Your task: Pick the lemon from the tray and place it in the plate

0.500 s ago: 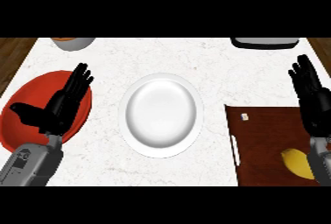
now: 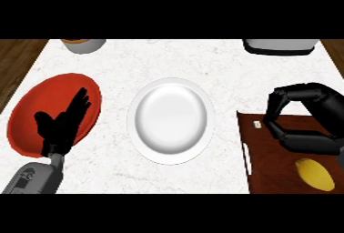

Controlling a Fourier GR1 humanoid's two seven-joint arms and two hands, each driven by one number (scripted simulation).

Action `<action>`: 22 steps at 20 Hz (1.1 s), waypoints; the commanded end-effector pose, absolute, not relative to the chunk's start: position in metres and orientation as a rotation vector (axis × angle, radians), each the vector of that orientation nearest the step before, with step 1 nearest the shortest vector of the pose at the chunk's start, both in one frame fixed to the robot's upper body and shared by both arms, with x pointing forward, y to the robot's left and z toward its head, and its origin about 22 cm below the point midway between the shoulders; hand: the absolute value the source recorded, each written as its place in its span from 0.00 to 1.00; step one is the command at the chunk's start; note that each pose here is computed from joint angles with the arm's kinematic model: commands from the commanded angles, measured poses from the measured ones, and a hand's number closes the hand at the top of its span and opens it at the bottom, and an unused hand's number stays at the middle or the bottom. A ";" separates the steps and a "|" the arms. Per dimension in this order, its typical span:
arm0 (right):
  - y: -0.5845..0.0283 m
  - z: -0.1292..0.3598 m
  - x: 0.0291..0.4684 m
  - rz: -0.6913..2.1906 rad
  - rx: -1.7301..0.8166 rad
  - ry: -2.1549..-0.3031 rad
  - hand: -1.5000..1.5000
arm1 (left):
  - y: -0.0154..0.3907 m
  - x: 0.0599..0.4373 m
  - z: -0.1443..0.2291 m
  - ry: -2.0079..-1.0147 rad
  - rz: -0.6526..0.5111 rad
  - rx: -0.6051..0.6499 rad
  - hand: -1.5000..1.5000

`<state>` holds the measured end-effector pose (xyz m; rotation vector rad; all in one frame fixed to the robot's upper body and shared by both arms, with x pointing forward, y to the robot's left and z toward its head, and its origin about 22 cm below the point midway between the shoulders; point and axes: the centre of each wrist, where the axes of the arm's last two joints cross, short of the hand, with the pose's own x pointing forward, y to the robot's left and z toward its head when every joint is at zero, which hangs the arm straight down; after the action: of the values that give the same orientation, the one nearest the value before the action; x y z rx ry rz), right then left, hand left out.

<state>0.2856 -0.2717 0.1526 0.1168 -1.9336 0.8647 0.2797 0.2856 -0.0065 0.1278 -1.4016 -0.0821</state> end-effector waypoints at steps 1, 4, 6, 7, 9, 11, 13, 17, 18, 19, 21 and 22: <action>-0.287 0.158 0.271 1.233 0.142 -2.020 1.00 | 0.288 0.265 -0.027 -1.295 -0.033 0.199 0.50; -0.334 0.065 0.255 0.766 0.476 -1.824 1.00 | 0.273 0.261 -0.029 -1.308 -0.031 0.192 0.50; -0.326 0.033 0.243 0.644 0.726 -1.777 0.00 | 0.271 0.263 -0.023 -1.332 -0.024 0.205 0.50; -0.339 0.037 0.242 0.676 0.812 -1.783 0.00 | 0.269 0.263 -0.024 -1.330 -0.030 0.190 0.50; -0.359 0.050 0.249 0.810 0.887 -1.753 0.00 | 0.273 0.258 -0.028 -1.301 -0.038 0.205 0.50; -0.368 0.079 0.256 1.000 0.846 -1.735 0.00 | 0.265 0.260 -0.025 -1.299 -0.034 0.205 0.50; -0.372 0.104 0.266 1.150 0.737 -1.762 0.00 | 0.259 0.264 -0.022 -1.308 -0.032 0.212 0.50; -0.372 0.125 0.269 1.405 0.527 -1.833 0.00 | 0.252 0.264 -0.021 -1.306 -0.036 0.204 0.50; -0.378 0.120 0.267 1.438 0.474 -1.838 0.00 | 0.245 0.263 -0.019 -1.295 -0.035 0.198 0.50; -0.373 0.114 0.264 1.515 0.455 -1.818 0.00 | 0.245 0.262 -0.019 -1.304 -0.038 0.212 0.50; -0.391 0.122 0.266 1.600 0.379 -1.805 0.00 | 0.243 0.258 -0.021 -1.295 -0.053 0.199 0.50; -0.389 0.121 0.261 1.665 0.386 -1.794 0.00 | 0.255 0.251 -0.021 -1.292 -0.065 0.206 0.50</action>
<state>0.2618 -0.3743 0.1173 0.2141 -1.8215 1.4572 0.2600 0.2498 -0.0199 0.1997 -1.3168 -0.0468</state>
